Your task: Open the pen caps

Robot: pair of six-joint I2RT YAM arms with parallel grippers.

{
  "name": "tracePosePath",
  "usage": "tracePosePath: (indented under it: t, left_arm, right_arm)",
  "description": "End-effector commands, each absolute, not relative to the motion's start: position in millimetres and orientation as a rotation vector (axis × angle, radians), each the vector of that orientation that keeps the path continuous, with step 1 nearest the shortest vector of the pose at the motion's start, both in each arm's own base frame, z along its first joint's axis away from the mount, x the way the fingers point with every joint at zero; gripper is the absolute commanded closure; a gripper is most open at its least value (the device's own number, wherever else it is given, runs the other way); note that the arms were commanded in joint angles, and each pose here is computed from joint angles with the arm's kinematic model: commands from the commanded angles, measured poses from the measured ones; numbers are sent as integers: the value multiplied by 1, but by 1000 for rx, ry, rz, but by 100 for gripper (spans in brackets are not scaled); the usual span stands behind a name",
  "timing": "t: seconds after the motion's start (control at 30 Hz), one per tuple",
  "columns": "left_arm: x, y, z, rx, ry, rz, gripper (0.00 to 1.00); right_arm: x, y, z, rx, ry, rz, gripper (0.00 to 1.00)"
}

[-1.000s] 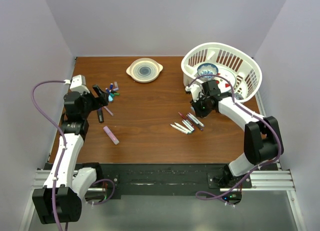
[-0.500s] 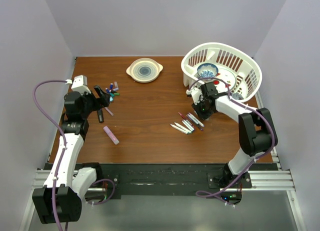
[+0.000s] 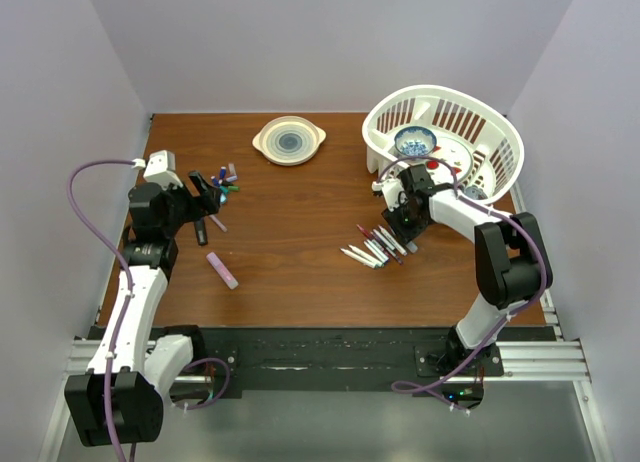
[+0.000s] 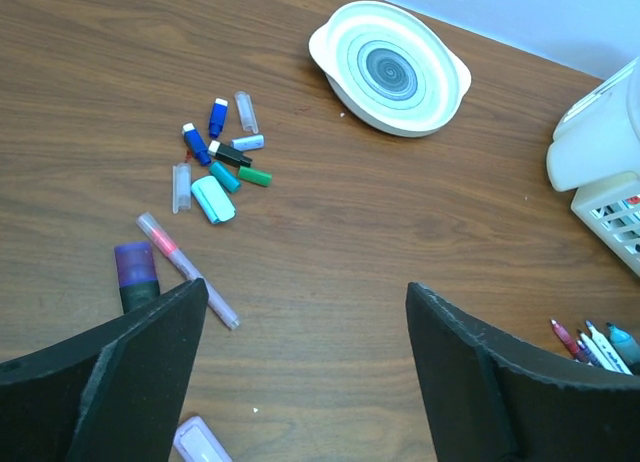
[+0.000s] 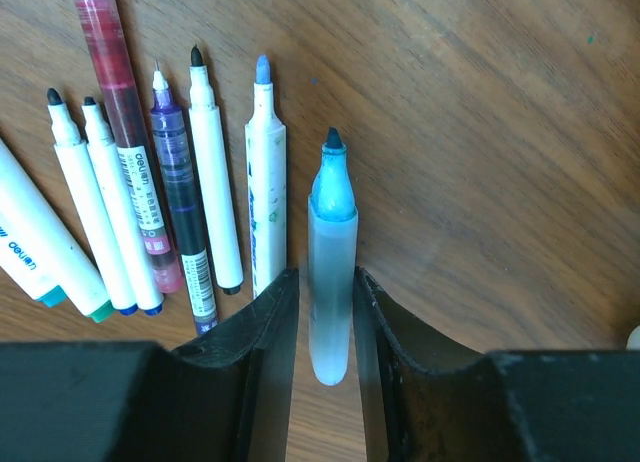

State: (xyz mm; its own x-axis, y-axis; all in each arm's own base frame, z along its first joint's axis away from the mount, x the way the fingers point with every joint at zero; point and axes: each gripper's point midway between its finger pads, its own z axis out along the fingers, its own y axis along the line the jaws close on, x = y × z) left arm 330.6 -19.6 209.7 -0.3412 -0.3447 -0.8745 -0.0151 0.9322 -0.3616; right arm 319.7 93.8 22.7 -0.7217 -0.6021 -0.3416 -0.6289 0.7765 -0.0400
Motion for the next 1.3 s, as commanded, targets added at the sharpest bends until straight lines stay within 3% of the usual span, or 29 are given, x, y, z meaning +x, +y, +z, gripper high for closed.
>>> tracePosePath:
  t: [0.0, 0.1, 0.3, 0.7, 1.03, 1.27]
  left_arm:
    - [332, -21, 209, -241, 1890, -358, 11]
    - [331, -25, 193, -302, 1924, -408, 2]
    - [317, -38, 150, -467, 2096, -522, 4]
    - [277, -26, 109, -814, 2304, -425, 15]
    - [246, -22, 62, -929, 2498, -77, 38]
    - [252, -18, 37, -965, 2570, 44, 36]
  right_arm:
    - [331, 100, 49, -922, 2568, 135, 68]
    - [330, 105, 64, -946, 2520, 170, 67]
    - [321, 127, 98, -1033, 2379, 330, 62]
    - [284, 170, 144, -1182, 2137, 688, 61]
    - [273, 183, 147, -1233, 2103, 741, 60]
    - [268, 189, 142, -1269, 2109, 748, 59]
